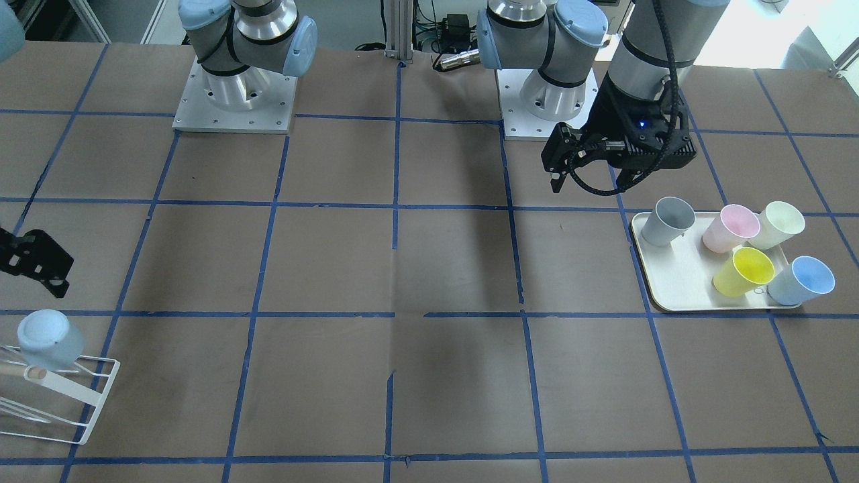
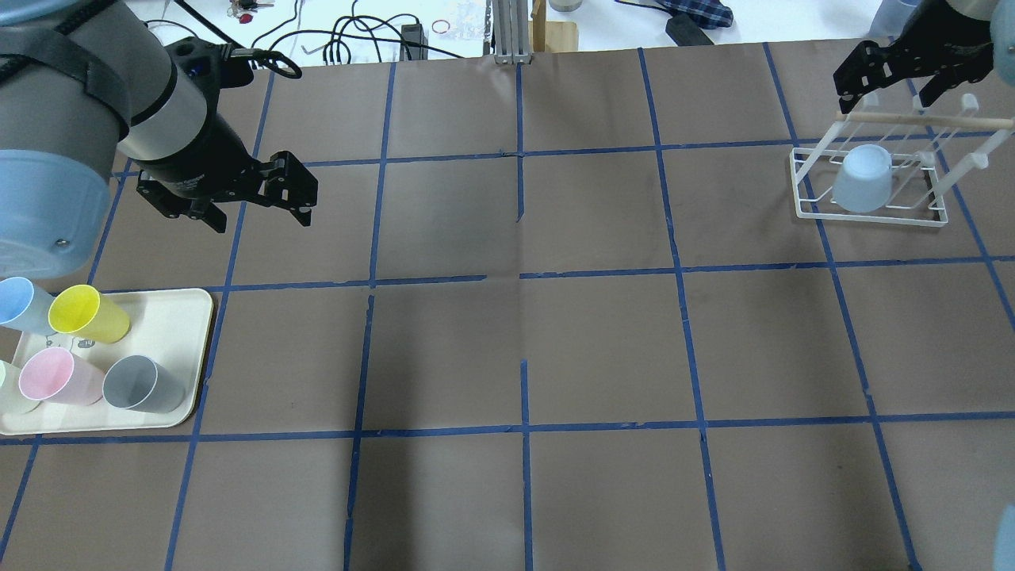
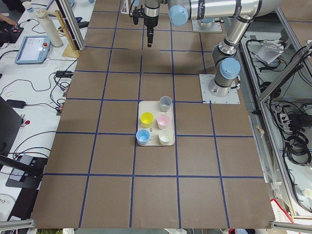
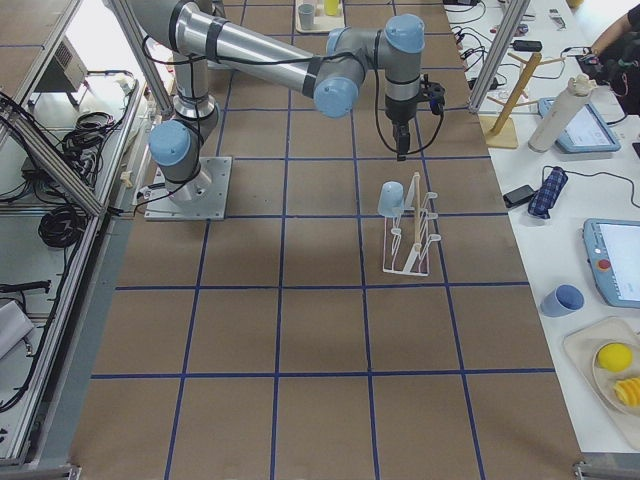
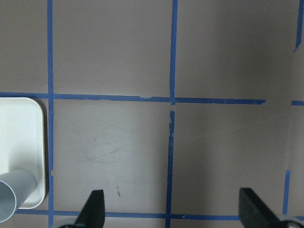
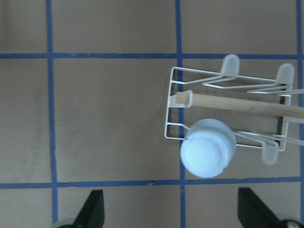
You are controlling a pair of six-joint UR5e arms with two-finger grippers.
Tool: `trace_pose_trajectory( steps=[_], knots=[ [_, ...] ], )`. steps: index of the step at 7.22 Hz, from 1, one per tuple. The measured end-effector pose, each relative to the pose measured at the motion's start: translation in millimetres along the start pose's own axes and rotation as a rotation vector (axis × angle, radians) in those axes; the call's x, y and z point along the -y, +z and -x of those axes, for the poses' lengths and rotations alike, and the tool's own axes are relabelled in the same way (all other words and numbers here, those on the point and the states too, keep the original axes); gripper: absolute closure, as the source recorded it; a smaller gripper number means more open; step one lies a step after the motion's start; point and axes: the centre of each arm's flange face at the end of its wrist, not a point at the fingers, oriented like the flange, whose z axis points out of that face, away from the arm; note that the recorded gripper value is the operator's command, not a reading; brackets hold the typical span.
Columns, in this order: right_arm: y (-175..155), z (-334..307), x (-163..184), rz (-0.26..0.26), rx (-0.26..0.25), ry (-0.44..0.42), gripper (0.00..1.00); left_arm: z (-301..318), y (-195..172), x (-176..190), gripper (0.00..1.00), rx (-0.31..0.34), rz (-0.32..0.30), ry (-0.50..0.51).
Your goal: Transfer IKEA cup to right arm and place on rack
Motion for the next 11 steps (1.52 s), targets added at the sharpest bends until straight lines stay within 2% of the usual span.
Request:
trace_pose_trajectory(
  steps=[2, 4, 6, 11],
  knots=[
    [-45.5, 77.2, -18.8, 0.015, 0.055, -0.035, 0.0, -2.2, -4.2, -4.2, 0.0, 0.001, -0.005, 0.007],
    [-79.4, 166.7, -42.0, 0.017, 0.07, -0.031, 0.0, -3.1, -5.8, -5.6, 0.0, 0.003, -0.007, 0.01],
    [-87.6, 206.0, -57.7, 0.044, 0.076, -0.014, 0.0, -3.3, -6.3, -8.1, 0.0, 0.003, -0.004, 0.011],
    [-78.4, 213.8, -69.2, 0.085, 0.076, -0.017, 0.0, 2.4, -12.7, -9.0, 0.0, 0.009, 0.003, 0.0]
  ],
)
